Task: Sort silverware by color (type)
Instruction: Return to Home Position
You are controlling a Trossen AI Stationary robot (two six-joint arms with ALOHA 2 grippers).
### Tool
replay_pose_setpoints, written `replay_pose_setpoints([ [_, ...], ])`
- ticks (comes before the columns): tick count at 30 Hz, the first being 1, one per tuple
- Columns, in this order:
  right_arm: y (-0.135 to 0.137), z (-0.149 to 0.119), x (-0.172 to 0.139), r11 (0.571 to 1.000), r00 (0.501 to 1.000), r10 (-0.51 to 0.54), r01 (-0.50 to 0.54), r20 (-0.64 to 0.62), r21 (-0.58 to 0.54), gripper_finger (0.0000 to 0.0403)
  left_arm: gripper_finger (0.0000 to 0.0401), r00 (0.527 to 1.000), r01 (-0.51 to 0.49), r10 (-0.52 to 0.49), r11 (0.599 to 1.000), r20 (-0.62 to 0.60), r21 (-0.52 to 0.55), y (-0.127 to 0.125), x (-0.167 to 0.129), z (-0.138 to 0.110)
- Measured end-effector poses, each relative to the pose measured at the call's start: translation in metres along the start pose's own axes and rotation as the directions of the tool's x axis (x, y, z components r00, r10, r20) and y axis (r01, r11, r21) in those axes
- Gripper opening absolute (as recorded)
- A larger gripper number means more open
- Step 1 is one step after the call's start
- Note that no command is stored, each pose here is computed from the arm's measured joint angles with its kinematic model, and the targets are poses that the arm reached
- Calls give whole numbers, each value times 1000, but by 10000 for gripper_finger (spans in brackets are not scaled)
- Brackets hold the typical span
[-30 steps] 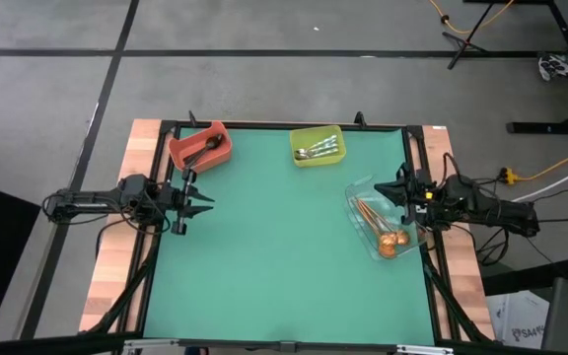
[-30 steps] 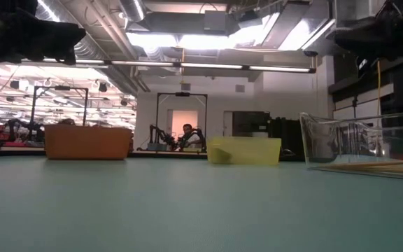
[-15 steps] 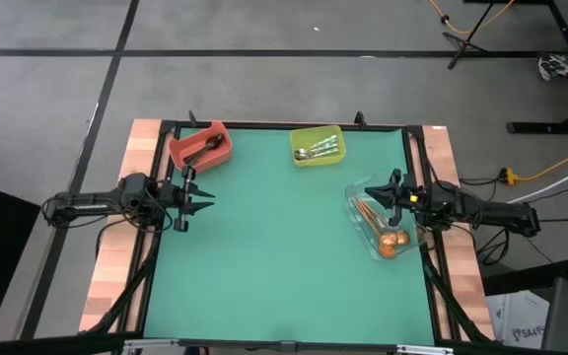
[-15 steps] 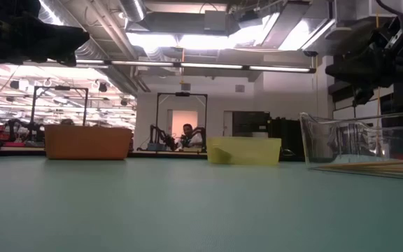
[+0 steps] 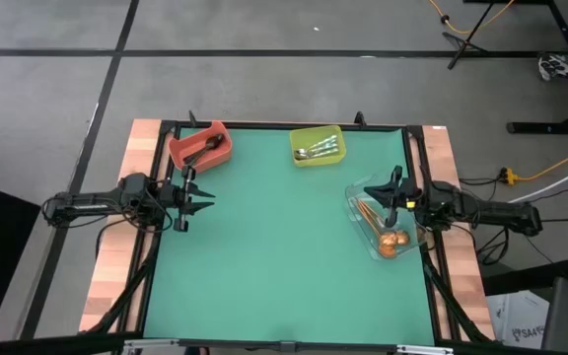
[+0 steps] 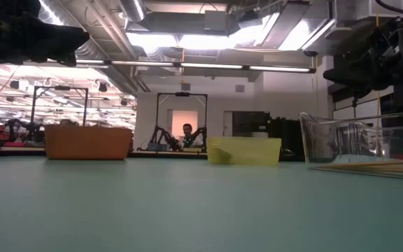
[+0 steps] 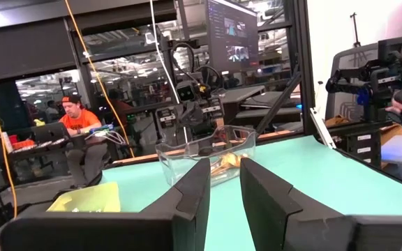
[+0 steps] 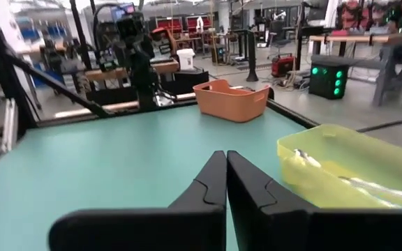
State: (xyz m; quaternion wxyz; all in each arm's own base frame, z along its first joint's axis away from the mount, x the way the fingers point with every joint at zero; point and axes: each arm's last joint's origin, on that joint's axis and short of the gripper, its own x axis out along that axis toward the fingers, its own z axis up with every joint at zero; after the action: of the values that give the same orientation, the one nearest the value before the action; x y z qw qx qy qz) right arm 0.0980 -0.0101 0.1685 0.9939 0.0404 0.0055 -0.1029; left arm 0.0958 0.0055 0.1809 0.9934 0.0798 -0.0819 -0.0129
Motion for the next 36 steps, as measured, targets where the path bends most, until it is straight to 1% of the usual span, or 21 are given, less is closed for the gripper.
replay_pose_setpoints([
  [4,0,-1,1,999,1000,1,-1,-18,-41,5,73,1000,0,0,1000,0,0,0,0,0],
  [36,0,-2,1,999,1000,4,-5,-22,-38,5,73,1000,0,0,1000,0,0,0,0,0],
])
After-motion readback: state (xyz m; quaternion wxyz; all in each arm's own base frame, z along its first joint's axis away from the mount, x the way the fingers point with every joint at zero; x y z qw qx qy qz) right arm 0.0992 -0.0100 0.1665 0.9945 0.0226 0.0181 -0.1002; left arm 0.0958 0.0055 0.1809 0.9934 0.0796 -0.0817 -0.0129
